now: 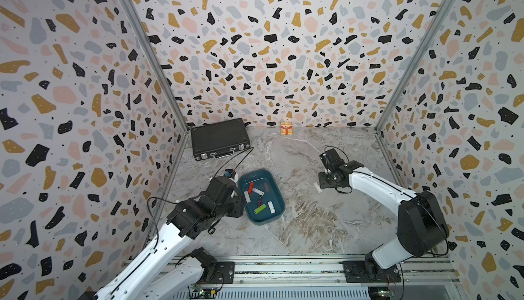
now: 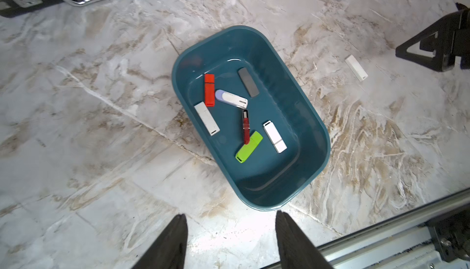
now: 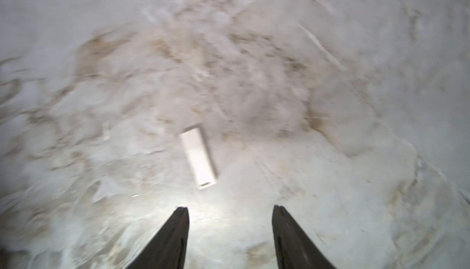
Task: Put the usb flash drive into the storage box
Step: Place the USB flash in the storage box, then pick up the USB flash from the center of the board.
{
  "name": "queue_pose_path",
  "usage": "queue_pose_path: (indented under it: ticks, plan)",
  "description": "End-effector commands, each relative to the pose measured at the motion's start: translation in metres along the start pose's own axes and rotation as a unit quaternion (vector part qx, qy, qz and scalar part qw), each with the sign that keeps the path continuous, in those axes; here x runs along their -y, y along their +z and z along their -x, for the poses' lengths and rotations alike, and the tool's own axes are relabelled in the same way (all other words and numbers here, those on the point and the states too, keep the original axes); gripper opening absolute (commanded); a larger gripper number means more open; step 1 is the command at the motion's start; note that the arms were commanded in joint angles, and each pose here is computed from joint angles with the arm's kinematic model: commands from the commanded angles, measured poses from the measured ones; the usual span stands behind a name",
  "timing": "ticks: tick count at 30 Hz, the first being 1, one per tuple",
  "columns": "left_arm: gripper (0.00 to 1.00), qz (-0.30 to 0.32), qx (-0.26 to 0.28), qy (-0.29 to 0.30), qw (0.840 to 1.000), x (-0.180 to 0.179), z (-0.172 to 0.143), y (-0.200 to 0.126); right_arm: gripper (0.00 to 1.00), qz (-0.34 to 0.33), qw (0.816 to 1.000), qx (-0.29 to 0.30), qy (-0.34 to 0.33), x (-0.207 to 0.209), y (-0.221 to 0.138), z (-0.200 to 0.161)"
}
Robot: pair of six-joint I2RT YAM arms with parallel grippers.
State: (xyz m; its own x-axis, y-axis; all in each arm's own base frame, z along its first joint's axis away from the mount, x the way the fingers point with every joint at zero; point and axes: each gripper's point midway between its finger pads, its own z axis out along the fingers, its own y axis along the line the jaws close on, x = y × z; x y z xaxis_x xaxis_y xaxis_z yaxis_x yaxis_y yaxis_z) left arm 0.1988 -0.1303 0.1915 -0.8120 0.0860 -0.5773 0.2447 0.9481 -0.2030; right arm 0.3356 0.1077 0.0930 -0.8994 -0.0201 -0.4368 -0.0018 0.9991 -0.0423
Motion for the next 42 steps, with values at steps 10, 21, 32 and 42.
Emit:
queue_pose_path:
  ticks: [10,21,32,42]
  plan:
    - [0.58,-0.055,-0.068,0.071,0.994,0.164,0.03,0.103,0.57,-0.117,0.97,0.003,0.215,0.114,0.023,-0.04]
    - [0.56,0.003,-0.136,0.133,0.982,0.246,0.027,0.206,0.55,-0.125,0.95,-0.008,0.286,0.139,0.045,-0.066]
    - [0.56,0.034,-0.149,0.159,0.975,0.258,0.026,0.257,0.54,-0.111,0.95,-0.008,0.292,0.135,0.052,-0.068]
    - [0.57,0.033,-0.124,0.157,0.979,0.273,0.04,0.283,0.55,-0.104,0.95,0.001,0.294,0.134,0.053,-0.066]
